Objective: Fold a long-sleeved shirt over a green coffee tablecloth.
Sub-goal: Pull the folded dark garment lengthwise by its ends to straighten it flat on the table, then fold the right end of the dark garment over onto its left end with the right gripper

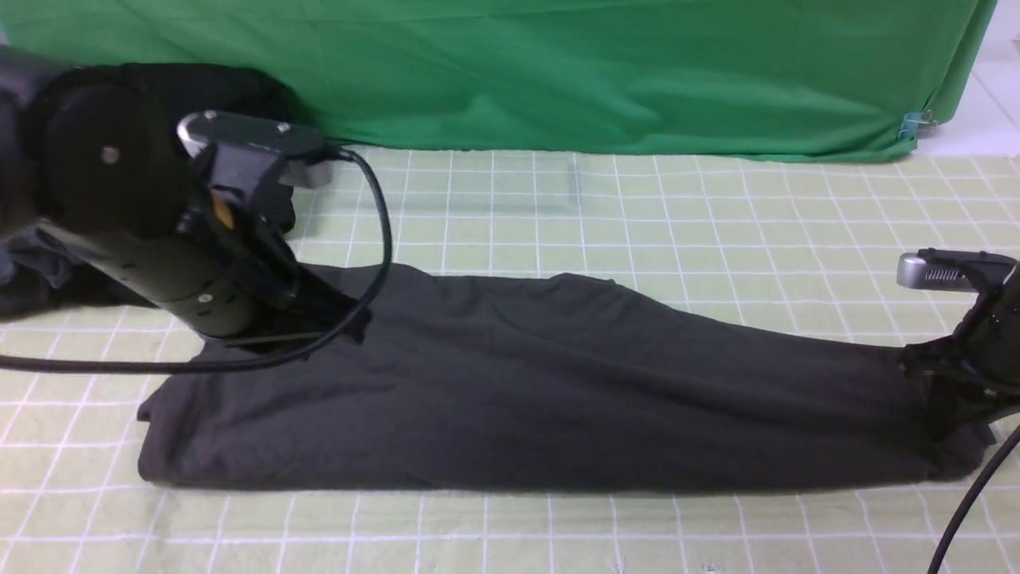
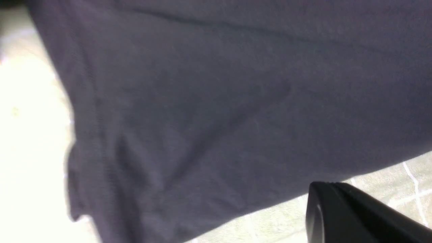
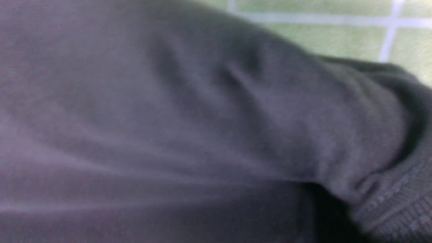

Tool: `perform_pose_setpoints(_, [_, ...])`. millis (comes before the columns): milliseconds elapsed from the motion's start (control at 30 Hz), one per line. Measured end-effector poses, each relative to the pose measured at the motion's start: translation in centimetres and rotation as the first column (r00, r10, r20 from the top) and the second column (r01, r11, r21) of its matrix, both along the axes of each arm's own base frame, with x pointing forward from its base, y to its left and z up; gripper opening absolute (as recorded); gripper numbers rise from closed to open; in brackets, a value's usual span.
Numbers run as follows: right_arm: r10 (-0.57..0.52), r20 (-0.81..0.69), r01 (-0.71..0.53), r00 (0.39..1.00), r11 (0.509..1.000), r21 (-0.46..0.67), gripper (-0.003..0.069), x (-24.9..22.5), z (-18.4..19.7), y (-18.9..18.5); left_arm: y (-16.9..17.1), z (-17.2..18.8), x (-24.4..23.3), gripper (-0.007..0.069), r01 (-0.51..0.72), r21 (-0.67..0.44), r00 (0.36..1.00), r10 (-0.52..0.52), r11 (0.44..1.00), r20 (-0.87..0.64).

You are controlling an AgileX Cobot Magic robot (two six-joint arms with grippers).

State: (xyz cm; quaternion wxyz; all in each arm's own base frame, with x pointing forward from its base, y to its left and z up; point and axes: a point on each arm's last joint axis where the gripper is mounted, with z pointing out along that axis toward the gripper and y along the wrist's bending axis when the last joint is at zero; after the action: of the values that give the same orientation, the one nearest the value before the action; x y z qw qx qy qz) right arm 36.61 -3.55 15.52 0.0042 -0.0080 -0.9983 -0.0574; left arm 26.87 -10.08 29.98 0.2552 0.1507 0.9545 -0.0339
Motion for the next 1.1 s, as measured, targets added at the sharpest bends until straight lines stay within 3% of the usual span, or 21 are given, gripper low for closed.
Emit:
perform_pose_setpoints(133, [-0.032, -0.018, 0.032, 0.999, 0.999, -0.017, 0.0036, -0.2, 0.7, -1.0, 1.0, 1.6, -1.1, 0.0003, -0.044, 0.03, 0.998, 0.042, 0.999, 0.05])
perform_pose_setpoints(333, [-0.073, 0.078, 0.08, 0.994, 0.993, -0.089, 0.0033, -1.2, 7.0, -2.7, 3.9, 4.1, -3.6, 0.0003, -0.168, 0.175, 0.983, 0.152, 0.97, 0.106])
perform_pose_setpoints(500, [-0.041, 0.178, 0.053, 0.983, 0.996, -0.065, 0.0032, -1.9, 12.2, 0.3, 6.1, 4.2, -3.8, 0.0003, -0.284, 0.188, 0.958, 0.273, 0.94, 0.084])
perform_pose_setpoints(633, [0.047, 0.256, -0.043, 0.966, 0.999, -0.023, 0.0032, -2.2, 15.0, 5.5, 8.6, 3.4, -3.1, 0.0003, -0.393, 0.142, 0.919, 0.394, 0.908, 0.022])
perform_pose_setpoints(800, [0.169, 0.33, -0.226, 0.929, 0.964, 0.141, 0.0032, -2.9, 17.4, 15.2, 10.9, 2.8, -2.4, 0.0003, -0.477, 0.025, 0.878, 0.477, 0.879, -0.037])
perform_pose_setpoints(833, [0.176, 0.334, -0.235, 0.926, 0.961, 0.147, 0.0032, -3.0, 17.6, 15.5, 10.9, 2.8, -2.3, 0.0003, -0.476, 0.016, 0.879, 0.476, 0.88, -0.04])
perform_pose_setpoints(1100, [0.335, 0.371, -0.453, 0.866, 0.84, 0.299, 0.0032, -3.4, 16.6, 30.2, 10.8, 2.8, -2.1, 0.0003, -0.45, -0.053, 0.893, 0.448, 0.891, -0.049])
